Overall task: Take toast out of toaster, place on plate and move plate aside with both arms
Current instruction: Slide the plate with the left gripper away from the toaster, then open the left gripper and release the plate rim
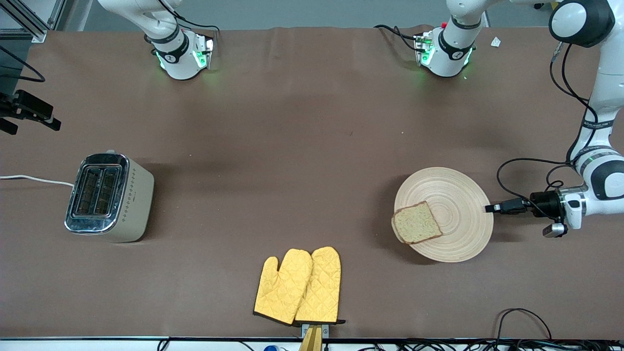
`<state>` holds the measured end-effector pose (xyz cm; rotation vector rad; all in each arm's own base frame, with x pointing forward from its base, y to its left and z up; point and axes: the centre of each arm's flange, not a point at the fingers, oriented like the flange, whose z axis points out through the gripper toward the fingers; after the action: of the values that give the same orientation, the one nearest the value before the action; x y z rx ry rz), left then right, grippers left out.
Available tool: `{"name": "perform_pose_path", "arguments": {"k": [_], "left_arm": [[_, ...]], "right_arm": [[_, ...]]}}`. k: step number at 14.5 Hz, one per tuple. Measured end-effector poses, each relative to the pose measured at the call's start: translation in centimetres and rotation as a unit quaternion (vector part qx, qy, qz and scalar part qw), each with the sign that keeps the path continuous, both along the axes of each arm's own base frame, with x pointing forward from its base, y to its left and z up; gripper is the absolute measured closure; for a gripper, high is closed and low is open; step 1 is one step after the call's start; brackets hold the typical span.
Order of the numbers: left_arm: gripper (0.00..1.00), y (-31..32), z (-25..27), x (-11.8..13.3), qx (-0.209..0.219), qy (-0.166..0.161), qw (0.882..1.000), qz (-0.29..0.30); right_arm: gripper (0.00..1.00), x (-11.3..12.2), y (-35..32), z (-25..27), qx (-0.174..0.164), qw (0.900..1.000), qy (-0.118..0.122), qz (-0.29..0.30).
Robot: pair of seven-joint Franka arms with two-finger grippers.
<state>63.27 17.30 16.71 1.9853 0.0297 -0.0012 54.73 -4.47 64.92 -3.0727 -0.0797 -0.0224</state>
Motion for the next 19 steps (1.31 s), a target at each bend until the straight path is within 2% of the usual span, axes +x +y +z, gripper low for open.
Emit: {"name": "perform_pose_path", "arguments": {"k": [4,8,10,11,13,14,17,19], "left_arm": [[0.90,2.7,-0.5,-0.9,0.014,0.008,1.000,0.017],[0.88,2.7,-1.6,-1.2,0.015,0.015,1.000,0.017],[0.72,2.7,-1.9,-1.4,0.015,0.018,1.000,0.013],[0.60,2.8,-1.8,-1.4,0.019,0.018,1.000,0.010],[0.41,3.2,-1.3,-1.1,0.030,0.013,0.999,0.004],[0.30,3.6,-0.6,-0.7,0.041,0.006,0.999,-0.001],[0.03,5.3,2.3,0.8,0.088,-0.002,0.996,-0.013],[0.00,6.2,5.0,1.7,0.117,-0.010,0.993,-0.018]], "right_arm": [[0.00,0.0,-0.1,0.0,-0.007,1.000,0.001,0.002],[0.00,-0.1,-0.4,0.0,-0.018,1.000,0.002,0.000],[0.00,-0.1,-0.6,0.0,-0.023,1.000,0.003,-0.001],[0.00,-0.1,-0.7,0.0,-0.027,1.000,0.004,-0.002],[0.00,-0.1,-0.8,-0.1,-0.028,1.000,0.004,-0.002],[0.00,-0.1,-0.8,0.0,-0.030,1.000,0.004,-0.002],[0.00,-0.1,-0.9,0.0,-0.034,0.999,0.005,-0.002],[0.00,-0.2,-1.2,-0.1,-0.036,0.999,0.008,-0.004]]}}
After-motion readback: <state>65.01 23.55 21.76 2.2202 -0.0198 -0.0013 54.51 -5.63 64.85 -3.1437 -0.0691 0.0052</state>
